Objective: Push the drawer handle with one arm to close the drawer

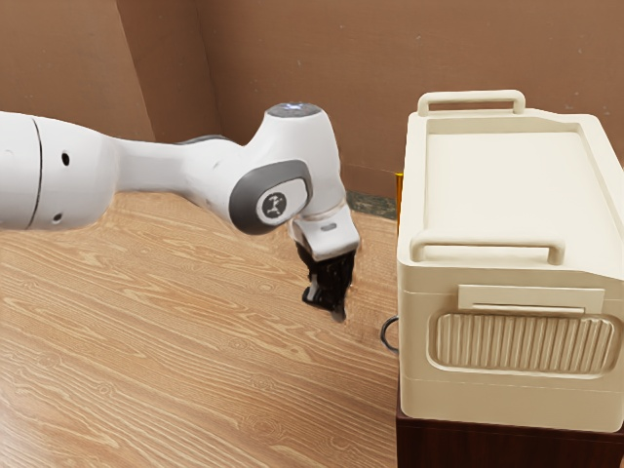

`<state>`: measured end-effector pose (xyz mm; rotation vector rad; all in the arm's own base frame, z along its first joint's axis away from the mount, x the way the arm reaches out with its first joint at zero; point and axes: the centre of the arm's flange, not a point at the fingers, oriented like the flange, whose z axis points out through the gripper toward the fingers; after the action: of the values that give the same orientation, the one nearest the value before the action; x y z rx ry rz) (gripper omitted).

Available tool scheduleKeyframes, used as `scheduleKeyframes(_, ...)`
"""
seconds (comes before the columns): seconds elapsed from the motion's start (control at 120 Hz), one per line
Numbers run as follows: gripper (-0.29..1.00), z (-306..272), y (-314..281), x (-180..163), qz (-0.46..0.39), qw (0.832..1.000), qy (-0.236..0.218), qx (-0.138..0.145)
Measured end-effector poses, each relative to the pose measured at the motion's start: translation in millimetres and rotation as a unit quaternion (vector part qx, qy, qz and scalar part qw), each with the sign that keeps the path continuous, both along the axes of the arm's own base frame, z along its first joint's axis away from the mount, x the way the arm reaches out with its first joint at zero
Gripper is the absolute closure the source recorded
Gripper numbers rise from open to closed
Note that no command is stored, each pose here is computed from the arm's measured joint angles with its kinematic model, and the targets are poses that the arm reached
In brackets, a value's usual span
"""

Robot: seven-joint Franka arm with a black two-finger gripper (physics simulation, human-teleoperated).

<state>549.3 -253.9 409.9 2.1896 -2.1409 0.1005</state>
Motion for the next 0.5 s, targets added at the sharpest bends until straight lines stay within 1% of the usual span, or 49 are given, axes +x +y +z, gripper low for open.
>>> scheduleKeyframes(0.05, 0.79, 16, 31, 6, 0.027, 1.0, -0.001, 0.007)
scheduleKeyframes(0.142, 0.77, 49, 106, 15, 0.099, 0.995, 0.004, 0.02)
scheduleKeyframes(0.192, 0.71, 69, 144, 19, 0.141, 0.99, 0.005, 0.027)
scheduleKeyframes(0.225, 0.64, 82, 166, 22, 0.171, 0.985, 0.005, 0.033)
scheduleKeyframes(0.358, 0.36, 141, 236, 30, 0.294, 0.955, -0.005, 0.039)
scheduleKeyframes(0.425, 0.26, 159, 259, 27, 0.349, 0.936, 0.001, 0.04)
scheduleKeyframes(0.5, 0.18, 167, 274, 22, 0.397, 0.917, 0.013, 0.043)
